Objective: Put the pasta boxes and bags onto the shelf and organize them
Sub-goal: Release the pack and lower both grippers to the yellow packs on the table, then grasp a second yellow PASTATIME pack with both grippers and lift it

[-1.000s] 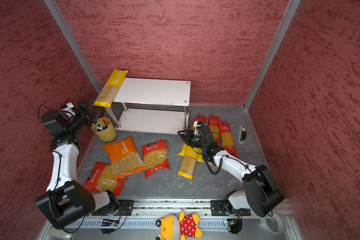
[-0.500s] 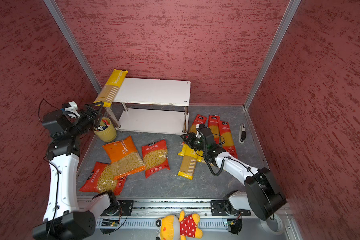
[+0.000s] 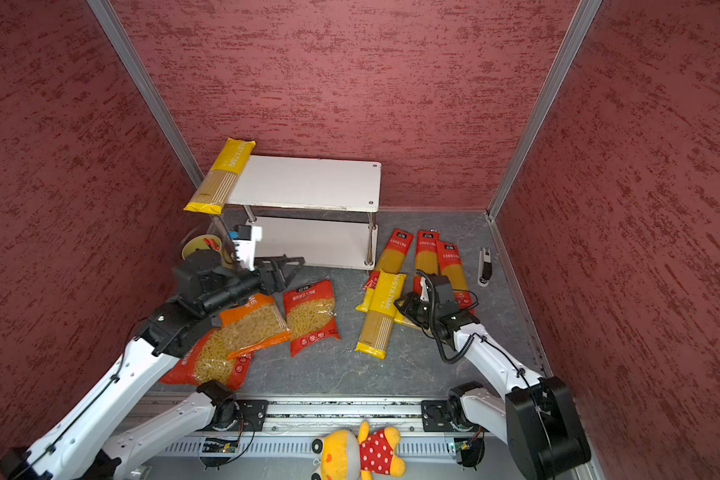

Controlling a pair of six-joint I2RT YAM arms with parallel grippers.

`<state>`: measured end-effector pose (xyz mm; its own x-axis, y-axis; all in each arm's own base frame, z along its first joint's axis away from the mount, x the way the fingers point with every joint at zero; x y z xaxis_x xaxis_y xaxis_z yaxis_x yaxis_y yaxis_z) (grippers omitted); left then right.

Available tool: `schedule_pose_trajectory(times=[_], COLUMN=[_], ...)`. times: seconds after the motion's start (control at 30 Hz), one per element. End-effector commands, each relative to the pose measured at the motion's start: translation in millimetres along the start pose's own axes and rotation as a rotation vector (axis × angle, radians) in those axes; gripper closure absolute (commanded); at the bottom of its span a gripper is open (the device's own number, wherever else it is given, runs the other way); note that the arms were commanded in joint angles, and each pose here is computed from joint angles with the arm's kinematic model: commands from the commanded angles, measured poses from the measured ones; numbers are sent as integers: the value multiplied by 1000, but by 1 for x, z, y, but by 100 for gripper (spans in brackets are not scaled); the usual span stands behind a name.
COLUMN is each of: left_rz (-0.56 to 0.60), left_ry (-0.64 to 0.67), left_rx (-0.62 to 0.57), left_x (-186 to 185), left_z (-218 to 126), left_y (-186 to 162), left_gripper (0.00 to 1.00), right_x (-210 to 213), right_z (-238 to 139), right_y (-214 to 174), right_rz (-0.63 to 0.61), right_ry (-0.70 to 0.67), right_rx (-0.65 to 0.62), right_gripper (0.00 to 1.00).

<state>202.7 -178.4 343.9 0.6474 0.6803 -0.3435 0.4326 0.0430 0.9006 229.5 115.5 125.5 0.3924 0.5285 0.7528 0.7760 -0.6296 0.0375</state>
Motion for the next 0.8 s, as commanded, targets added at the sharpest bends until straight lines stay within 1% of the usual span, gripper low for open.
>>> schedule_pose_trajectory(times=[0.0,0.1,0.2,0.3,0.43,0.53,0.6,0.63,0.7,0.77], left_rz=[140,205,226,220,201,157,87,29,-69,-104], left_ry=[-38,-93,-121,-117,-87,-83,-92,-94,-88,-68], left_rx=[-27,54,136,196,253,317,345,356,382,426], left_x=[-23,-42,-51,-52,-42,-34,-24,-17,-6,-2], left_z=[30,65,93,115,136,150,158,162,168,173], left_y=[-18,-58,-96,-119,-146,-165,-177,-182,-190,-199], left_gripper=[19,18,18,18,18,18,19,21,28,32], right_x=[2,-6,-11,-13,-12,-13,-14,-15,-13,-8], right_z=[-4,2,11,19,28,34,38,41,45,47], right_y=[-11,-14,-16,-19,-20,-22,-22,-22,-23,-27], right_rz=[-8,-15,13,13,3,1,-8,-13,-28,-56], right_ry=[67,68,110,131,138,152,165,173,201,240], right_rx=[50,49,51,63,67,68,68,68,61,66], right_gripper=[52,47,44,42,42,42,42,42,42,43])
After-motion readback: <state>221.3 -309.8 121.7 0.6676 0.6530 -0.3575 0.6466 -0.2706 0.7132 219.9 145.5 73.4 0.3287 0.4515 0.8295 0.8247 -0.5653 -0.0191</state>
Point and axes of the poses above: each gripper's point midway between its finger pads, its own z axis out along the fingers, its own x axis along the line the jaws close on, y = z × x, the point moved 6 cm from there along -z, back along the fingers, and after that the axes turned 13 degrees about z, right-handed, at the moved point
